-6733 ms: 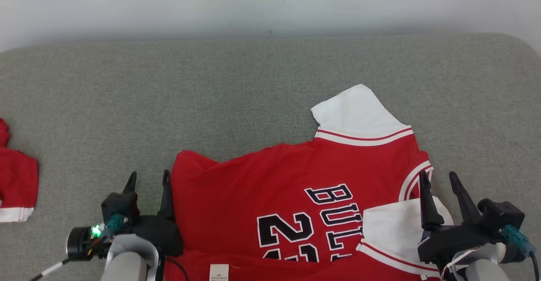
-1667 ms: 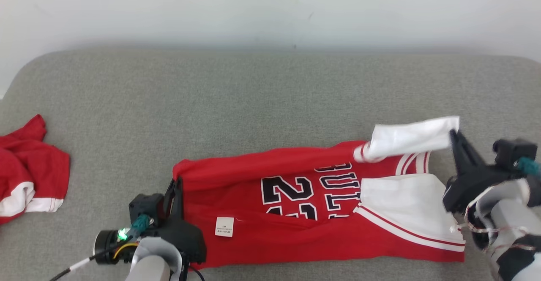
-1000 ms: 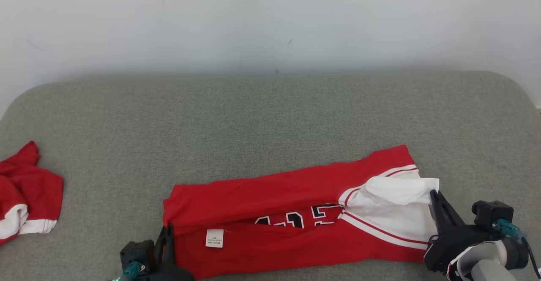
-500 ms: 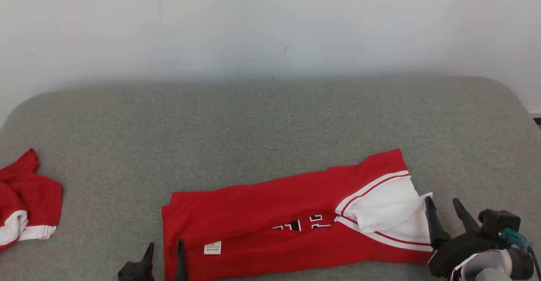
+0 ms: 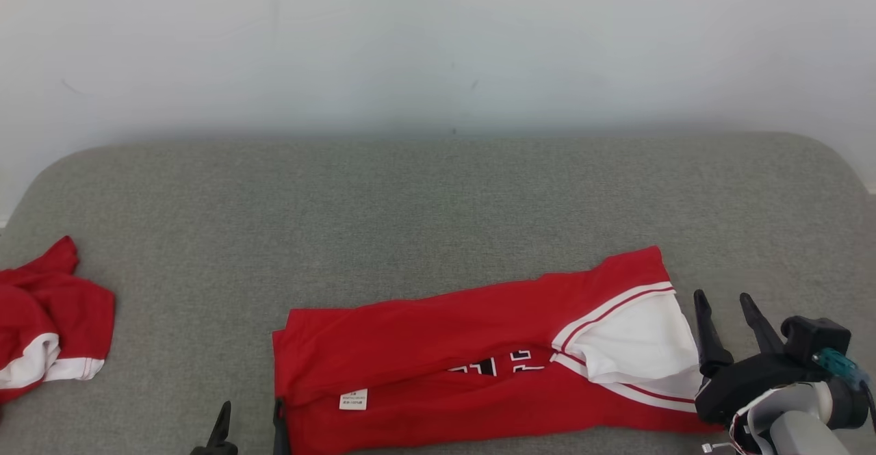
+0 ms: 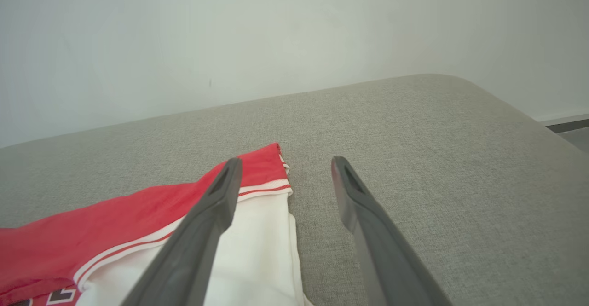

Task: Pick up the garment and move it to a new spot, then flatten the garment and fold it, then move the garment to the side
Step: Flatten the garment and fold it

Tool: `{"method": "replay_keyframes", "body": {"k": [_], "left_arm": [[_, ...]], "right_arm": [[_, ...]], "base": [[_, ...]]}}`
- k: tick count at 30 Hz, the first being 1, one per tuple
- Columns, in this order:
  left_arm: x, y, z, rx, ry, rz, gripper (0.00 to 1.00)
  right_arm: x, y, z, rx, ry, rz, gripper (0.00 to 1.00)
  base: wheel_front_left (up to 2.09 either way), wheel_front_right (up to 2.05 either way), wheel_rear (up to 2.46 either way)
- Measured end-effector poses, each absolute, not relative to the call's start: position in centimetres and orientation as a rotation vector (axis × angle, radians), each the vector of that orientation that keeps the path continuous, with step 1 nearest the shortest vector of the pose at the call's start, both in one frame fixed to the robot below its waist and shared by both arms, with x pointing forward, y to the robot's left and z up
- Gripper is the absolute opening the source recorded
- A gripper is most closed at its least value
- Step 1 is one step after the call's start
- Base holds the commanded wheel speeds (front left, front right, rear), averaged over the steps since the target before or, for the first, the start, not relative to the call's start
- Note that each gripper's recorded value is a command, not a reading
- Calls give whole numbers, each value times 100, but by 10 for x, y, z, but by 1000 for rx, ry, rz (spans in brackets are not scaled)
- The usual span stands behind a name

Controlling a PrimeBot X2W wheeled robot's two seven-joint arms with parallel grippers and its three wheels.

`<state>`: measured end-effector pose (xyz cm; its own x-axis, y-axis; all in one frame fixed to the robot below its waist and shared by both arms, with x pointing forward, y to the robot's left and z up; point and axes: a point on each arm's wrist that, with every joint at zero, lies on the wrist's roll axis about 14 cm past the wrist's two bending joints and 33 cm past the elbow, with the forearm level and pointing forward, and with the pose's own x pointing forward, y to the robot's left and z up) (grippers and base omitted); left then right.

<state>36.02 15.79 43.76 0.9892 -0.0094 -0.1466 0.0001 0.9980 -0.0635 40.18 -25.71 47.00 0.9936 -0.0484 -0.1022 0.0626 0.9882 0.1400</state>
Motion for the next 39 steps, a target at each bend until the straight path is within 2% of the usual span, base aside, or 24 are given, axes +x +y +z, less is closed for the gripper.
{"method": "replay_keyframes", "body": {"k": [7,19,29,30,31,32,33,39], "left_arm": [[354,162,433,-69,162,10,100],[346,177,412,-94,231,67,100],[350,176,413,-106,228,72,100],[351,175,413,-106,228,70,100],[351,174,413,-105,228,69,100],[351,174,413,-104,228,69,100],[352,173,413,-104,229,69,100],[354,171,414,-104,227,60,100]], "right_arm": [[421,-250,456,98,219,-18,100],[430,-239,397,45,622,24,100],[424,-230,382,75,715,45,100],[424,-229,382,81,712,47,87],[424,-227,382,88,708,50,38],[424,-226,383,90,703,55,8],[423,-225,382,96,700,57,0],[423,-222,386,135,656,62,0]], "base": [[0,0,0],[0,0,0],[0,0,0],[0,0,0],[0,0,0],[0,0,0],[0,0,0],[0,0,0]]}}
